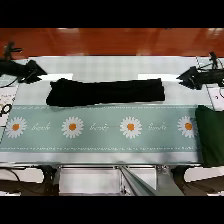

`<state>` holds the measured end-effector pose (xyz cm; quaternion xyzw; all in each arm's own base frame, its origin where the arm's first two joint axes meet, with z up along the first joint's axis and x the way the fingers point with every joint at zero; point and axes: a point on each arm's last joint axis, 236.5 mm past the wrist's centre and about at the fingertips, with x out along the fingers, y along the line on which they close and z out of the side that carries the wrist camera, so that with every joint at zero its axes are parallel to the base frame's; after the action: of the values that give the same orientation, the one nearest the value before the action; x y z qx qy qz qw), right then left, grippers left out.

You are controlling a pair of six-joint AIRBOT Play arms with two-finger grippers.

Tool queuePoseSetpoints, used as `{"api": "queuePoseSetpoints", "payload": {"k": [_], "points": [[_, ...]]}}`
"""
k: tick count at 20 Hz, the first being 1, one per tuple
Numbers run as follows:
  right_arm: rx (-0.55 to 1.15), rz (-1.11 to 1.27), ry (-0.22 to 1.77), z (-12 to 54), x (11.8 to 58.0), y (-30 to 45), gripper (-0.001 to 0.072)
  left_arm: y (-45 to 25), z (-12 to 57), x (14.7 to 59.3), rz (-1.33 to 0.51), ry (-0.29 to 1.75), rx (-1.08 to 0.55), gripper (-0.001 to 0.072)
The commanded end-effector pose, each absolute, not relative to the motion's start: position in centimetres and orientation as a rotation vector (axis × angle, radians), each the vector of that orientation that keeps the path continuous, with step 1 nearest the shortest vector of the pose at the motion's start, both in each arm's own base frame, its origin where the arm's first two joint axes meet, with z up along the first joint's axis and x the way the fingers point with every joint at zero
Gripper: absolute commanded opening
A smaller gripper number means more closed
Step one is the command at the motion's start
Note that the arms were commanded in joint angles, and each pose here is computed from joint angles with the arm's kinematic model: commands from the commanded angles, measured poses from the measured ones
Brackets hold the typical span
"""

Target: Fold the shirts.

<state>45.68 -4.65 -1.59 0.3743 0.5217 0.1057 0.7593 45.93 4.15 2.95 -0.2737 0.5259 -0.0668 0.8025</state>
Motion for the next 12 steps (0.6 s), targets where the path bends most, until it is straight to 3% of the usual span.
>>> {"api": "queuePoseSetpoints", "payload": {"k": [1, 6, 12], "points": [[0.884, 0.089, 1.11, -4.6, 43.2, -6.4, 0.0421, 5.2, 4.3, 41.8, -0.038, 0.99, -0.531, 0.0505], [1.021, 0.193, 1.153, -8.4, 43.5, -1.5, 0.0424, 0.7, 0.7, 35.7, -0.072, 1.061, -0.528, 0.0505], [1.103, 0.258, 1.164, -10.0, 45.1, 1.7, 0.0424, -2.6, 0.9, 35.7, -0.149, 1.07, -0.546, 0.0505]]}}
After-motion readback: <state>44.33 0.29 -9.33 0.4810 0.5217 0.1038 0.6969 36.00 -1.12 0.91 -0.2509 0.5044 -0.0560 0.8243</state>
